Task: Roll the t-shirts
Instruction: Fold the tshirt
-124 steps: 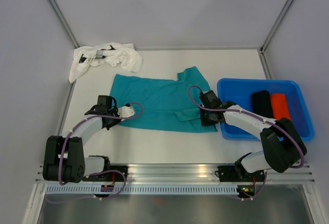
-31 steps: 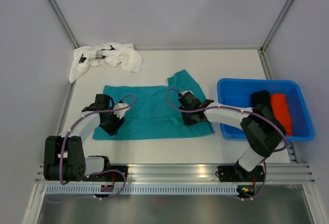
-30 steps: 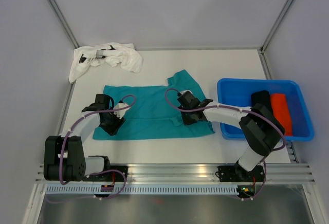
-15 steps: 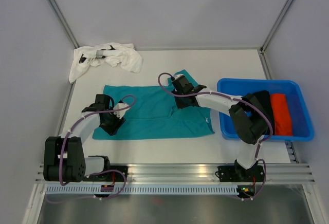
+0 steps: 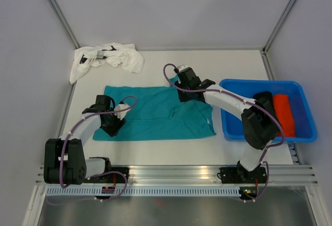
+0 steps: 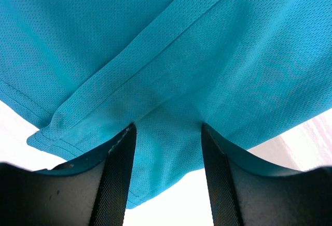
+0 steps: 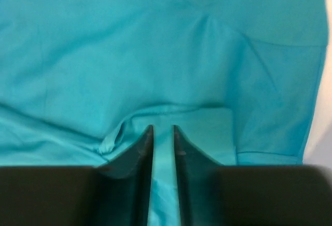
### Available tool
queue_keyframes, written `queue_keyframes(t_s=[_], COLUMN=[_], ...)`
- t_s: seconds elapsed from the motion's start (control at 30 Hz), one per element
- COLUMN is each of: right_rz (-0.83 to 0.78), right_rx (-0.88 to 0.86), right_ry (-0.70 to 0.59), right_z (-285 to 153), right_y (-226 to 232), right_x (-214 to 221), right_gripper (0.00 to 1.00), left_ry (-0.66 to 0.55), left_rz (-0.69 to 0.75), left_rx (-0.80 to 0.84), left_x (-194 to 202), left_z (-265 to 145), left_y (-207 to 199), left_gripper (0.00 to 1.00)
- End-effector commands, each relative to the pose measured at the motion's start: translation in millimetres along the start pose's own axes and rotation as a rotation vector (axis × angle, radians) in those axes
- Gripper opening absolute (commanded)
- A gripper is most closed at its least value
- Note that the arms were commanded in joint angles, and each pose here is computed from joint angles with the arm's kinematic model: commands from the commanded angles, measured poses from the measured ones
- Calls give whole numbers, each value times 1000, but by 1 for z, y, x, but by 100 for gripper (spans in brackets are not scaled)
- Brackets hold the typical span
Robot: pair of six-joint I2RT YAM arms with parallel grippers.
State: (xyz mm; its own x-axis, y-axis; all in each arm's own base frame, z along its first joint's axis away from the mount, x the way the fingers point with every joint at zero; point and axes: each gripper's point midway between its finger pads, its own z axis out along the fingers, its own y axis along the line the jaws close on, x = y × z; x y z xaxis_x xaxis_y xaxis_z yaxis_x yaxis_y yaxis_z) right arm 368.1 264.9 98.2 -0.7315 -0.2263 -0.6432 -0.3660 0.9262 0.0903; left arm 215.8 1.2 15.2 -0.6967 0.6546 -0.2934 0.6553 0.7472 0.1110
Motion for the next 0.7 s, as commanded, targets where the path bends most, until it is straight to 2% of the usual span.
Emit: queue_keyframes(t_s=[0.0,0.07,0.17,0.23,0.43,0.6,0.67], right_rz=[22,66,79,77,70,75,78], right_rx=[-41,-40,-44,-35,-64,-92,-104], right_ry=[33,36,16,21,53,95,93], right_z=[-10,-9,-1,8,21,29,30], right_y=[26,35,46,48,58,65,69], right_x=[24,31,37,38,36,47,47], right_gripper=[32,45,53,53,41,37,24], left_ry=[-59,-65,-72,-74,-69,-60,-60], left_rz=[-25,-36,-31,-22,-13,-1,-1], left_rx=[-3,1,10,7,2,-4,-7], left_x=[-17,-20,-23,-24,-26,-23,-24], left_z=[-8,-9,-9,-10,-11,-11,-11], left_y=[3,4,3,4,8,8,9], left_gripper=[59,59,59,59,59,59,59])
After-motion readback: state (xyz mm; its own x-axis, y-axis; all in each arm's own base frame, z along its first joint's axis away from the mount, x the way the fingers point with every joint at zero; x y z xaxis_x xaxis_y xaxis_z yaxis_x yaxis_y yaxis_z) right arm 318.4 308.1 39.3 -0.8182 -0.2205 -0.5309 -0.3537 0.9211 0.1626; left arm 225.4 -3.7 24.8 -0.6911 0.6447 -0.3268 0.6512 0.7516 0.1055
